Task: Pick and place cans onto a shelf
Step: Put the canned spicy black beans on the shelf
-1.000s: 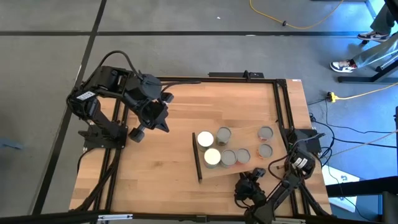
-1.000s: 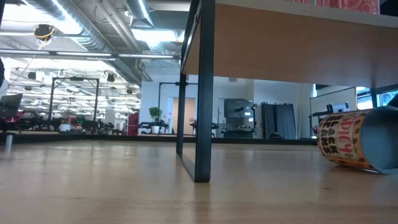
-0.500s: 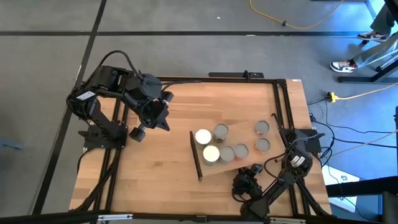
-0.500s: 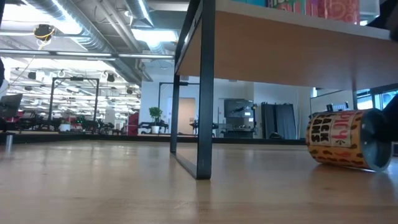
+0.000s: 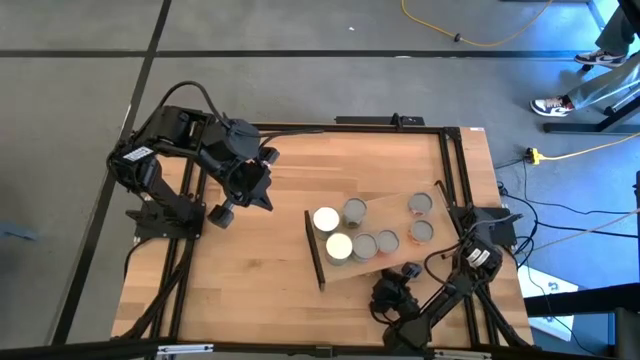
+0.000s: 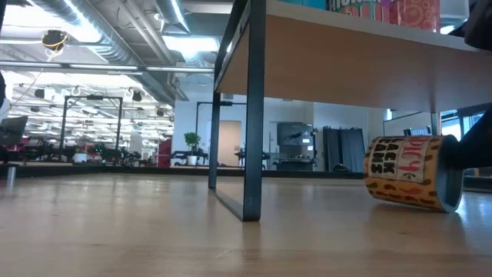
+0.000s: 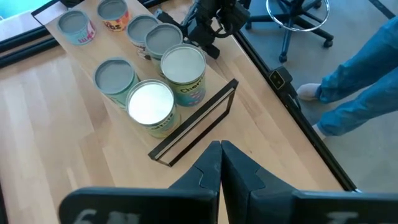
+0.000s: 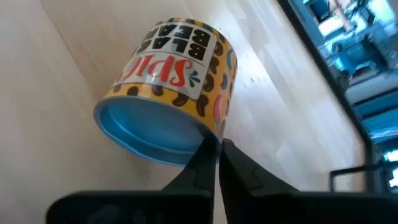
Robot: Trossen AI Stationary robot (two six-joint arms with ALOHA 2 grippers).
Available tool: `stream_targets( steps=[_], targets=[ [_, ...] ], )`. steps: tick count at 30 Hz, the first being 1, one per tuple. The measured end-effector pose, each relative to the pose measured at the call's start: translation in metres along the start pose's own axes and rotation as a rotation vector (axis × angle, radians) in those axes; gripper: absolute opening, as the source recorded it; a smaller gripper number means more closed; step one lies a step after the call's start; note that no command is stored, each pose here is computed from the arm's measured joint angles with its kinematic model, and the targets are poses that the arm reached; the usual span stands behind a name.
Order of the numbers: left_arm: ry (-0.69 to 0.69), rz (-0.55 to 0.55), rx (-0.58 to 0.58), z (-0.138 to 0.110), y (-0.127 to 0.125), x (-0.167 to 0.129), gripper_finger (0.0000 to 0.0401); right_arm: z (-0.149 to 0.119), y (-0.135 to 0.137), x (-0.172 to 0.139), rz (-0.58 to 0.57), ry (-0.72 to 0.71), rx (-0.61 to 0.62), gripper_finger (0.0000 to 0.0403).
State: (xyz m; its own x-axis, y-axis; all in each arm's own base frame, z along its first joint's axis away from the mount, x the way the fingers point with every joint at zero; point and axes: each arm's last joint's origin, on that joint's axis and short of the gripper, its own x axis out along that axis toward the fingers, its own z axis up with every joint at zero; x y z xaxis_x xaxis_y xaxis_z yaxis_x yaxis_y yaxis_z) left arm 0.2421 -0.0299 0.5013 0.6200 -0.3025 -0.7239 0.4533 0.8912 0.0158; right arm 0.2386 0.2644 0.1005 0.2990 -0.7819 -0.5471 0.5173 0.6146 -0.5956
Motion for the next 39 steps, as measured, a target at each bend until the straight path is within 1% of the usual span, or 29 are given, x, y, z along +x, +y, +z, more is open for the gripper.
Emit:
stream_targets(
  steps=[3,12,17,21,24,26,29,32,37,39],
  targets=[
    [0.000,0.000,0.000,0.000,0.000,0.000,0.0000,0.001,0.001,0.000,0.008,0.008,0.062,0.0011],
    [-0.001,0.001,0.000,0.000,0.000,0.000,0.0000,0.018,0.005,-0.018,0.058,0.046,0.112,0.0004],
    [0.000,0.001,0.001,0.000,0.000,0.000,0.0000,0.028,0.006,-0.035,0.108,0.085,0.141,0.0003],
    [0.000,0.001,0.001,0.000,0.000,0.000,0.0000,0.043,-0.001,-0.057,0.124,0.115,0.140,0.0002],
    [-0.002,-0.003,0.008,0.000,0.000,0.000,0.0000,0.056,-0.005,-0.074,0.202,0.141,0.140,0.0002],
    [-0.003,-0.007,0.009,0.000,0.000,0.000,0.0000,0.066,-0.009,-0.087,0.255,0.169,0.170,0.0002],
    [-0.011,-0.006,0.012,0.001,0.000,0.000,0.0000,0.082,-0.015,-0.108,0.346,0.164,0.195,0.0002],
    [-0.011,-0.006,0.012,0.001,0.000,0.000,0.0000,0.098,-0.023,-0.127,0.439,0.180,0.220,0.0002],
    [-0.012,-0.010,0.013,0.001,0.000,0.000,0.0000,0.121,-0.042,-0.156,0.621,0.287,0.198,0.0002],
    [-0.021,-0.030,0.015,0.001,-0.002,-0.001,0.0000,0.127,-0.049,-0.163,0.662,0.264,0.228,0.0002]
  ],
)
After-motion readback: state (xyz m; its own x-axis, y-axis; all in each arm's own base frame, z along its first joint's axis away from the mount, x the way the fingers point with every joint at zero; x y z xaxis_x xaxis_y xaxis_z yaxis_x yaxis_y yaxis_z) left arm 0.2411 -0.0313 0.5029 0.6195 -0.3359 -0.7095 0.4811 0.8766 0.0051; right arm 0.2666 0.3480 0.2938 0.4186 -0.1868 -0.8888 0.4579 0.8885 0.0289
